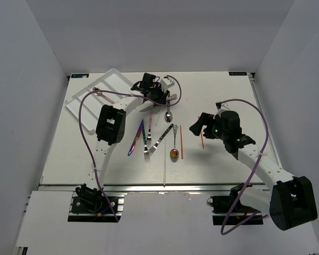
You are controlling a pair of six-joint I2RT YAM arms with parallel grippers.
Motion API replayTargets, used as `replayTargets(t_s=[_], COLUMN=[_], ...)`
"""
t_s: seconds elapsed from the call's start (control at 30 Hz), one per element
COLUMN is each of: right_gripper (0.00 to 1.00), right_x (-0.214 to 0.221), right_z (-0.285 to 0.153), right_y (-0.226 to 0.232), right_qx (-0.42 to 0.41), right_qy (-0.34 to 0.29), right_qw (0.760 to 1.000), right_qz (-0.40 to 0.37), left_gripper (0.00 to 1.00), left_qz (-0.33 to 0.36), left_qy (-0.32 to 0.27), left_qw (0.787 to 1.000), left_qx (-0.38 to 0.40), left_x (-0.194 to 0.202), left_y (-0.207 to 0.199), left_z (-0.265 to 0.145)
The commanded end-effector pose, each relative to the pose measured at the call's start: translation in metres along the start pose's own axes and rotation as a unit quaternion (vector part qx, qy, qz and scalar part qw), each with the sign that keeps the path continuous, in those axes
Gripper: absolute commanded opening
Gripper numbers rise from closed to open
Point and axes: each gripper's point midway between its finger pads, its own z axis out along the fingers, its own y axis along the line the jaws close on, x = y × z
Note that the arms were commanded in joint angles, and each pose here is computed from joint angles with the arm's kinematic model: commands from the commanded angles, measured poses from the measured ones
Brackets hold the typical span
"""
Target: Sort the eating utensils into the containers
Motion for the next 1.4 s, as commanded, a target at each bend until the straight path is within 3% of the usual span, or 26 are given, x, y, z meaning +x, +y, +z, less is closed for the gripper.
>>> replayTargets(t_s=[0.0,0.23,0.7,0.97,1.07,1.13,1.23,1.27,1.37], right_gripper=[0.89,0.89,0.89,0.89,0.89,0.89,0.89,0.89,0.89], right_x=[-0.004,-0.004,-0.003,-0.002,-0.002,-0.002,-0.002,-0.001,0.0], right_z=[0.002,0.003,0.003,0.004,0.004,0.004,0.004,0.003,0.004], right_y=[0.003,0.004,0.004,0.006,0.005,0.006,0.007,0.007,0.007], right_qx=[-0.011,-0.013,-0.015,-0.02,-0.02,-0.022,-0.024,-0.025,-0.027], right_qy=[-0.011,-0.009,-0.009,-0.005,-0.005,-0.004,-0.004,-0.004,-0.003], right_qw=[1.0,1.0,1.0,1.0,1.0,1.0,1.0,1.0,1.0], right_qz=[-0.012,-0.011,-0.011,-0.01,-0.011,-0.011,-0.01,-0.01,-0.009], left_gripper=[0.38,0.32,0.0,0.0,0.0,0.0,0.0,0.0,0.0], left_qz=[0.016,0.026,0.033,0.027,0.009,-0.022,-0.104,-0.133,-0.23], left_qy=[-0.02,-0.054,-0.076,-0.125,-0.147,-0.167,-0.173,-0.177,-0.234], left_qw=[1.0,0.998,0.995,0.988,0.977,0.96,0.909,0.882,0.823], left_qx=[-0.005,-0.018,-0.058,-0.091,-0.153,-0.225,-0.364,-0.416,-0.464], left_x=[-0.026,-0.056,-0.083,-0.118,-0.133,-0.139,-0.134,-0.13,-0.13], left_y=[-0.002,-0.002,0.007,0.009,0.027,0.052,0.111,0.131,0.177], left_z=[-0.01,-0.028,-0.046,-0.08,-0.099,-0.115,-0.151,-0.168,-0.21])
